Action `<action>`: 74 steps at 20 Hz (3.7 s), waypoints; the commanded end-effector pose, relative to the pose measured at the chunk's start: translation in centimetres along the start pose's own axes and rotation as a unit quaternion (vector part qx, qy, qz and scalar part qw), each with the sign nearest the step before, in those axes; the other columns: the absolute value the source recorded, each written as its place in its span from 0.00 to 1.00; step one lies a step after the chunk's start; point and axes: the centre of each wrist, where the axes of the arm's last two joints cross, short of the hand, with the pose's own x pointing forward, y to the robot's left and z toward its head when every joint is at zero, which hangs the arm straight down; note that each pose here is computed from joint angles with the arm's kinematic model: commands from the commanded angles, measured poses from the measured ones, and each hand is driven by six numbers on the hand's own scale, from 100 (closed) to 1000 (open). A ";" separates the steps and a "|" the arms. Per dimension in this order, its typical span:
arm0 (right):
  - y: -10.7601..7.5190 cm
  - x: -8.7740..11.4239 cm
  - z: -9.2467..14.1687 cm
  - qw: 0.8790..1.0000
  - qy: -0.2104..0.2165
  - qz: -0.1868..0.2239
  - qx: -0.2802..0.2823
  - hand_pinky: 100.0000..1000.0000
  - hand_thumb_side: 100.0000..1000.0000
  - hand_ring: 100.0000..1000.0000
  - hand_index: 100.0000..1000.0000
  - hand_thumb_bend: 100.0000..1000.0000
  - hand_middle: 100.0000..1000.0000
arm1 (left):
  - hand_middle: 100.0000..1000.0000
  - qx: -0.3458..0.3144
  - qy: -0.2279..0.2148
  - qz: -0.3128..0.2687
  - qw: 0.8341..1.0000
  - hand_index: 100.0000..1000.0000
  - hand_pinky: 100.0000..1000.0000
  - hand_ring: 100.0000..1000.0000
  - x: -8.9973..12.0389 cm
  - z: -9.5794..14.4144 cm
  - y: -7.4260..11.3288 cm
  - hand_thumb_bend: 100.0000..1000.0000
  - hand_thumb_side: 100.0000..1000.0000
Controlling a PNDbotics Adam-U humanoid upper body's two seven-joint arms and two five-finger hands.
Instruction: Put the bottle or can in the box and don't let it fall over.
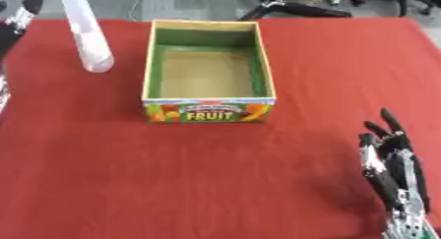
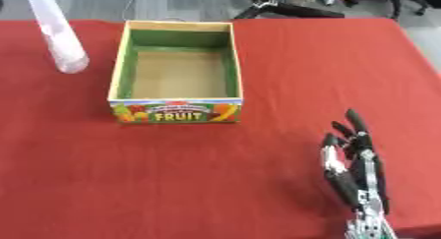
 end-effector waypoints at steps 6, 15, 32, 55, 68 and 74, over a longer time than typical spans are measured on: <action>0.4 0.7 -1.0 1.000 -0.016 -0.010 0.014 0.77 0.41 0.87 0.96 0.00 1.00 | 0.94 -0.025 -0.013 -0.019 0.999 0.91 0.90 1.00 0.8 -1.7 -0.7 0.88 0.52; 1.0 1.0 -1.6 0.999 -0.026 -0.019 0.021 0.77 0.41 0.87 0.96 0.00 1.00 | 0.92 0.001 0.003 -0.048 0.999 0.90 0.89 1.00 1.1 -2.2 -0.8 0.85 0.51; 1.3 1.2 -2.0 0.999 -0.032 -0.027 0.024 0.77 0.41 0.87 0.96 0.00 1.00 | 0.60 0.022 0.031 -0.072 0.997 0.73 0.66 1.00 0.9 -2.1 -1.6 0.39 0.09; 0.8 0.9 -1.7 0.999 -0.026 -0.018 0.023 0.77 0.41 0.87 0.96 0.00 1.00 | 0.15 -0.050 -0.176 -0.070 0.981 0.40 0.18 0.72 12.9 -2.8 -1.8 0.00 0.03; 1.2 1.0 -1.8 0.999 -0.028 -0.024 0.032 0.77 0.41 0.87 0.96 0.00 1.00 | 0.17 -0.308 -0.196 -0.043 0.930 0.42 0.23 0.79 13.3 -0.1 -12.0 0.00 0.03; 1.4 1.1 -1.9 0.999 -0.029 -0.027 0.033 0.77 0.41 0.87 0.96 0.00 1.00 | 0.29 -0.327 -0.160 -0.028 0.931 0.53 0.47 0.92 9.7 0.1 -14.3 0.00 0.00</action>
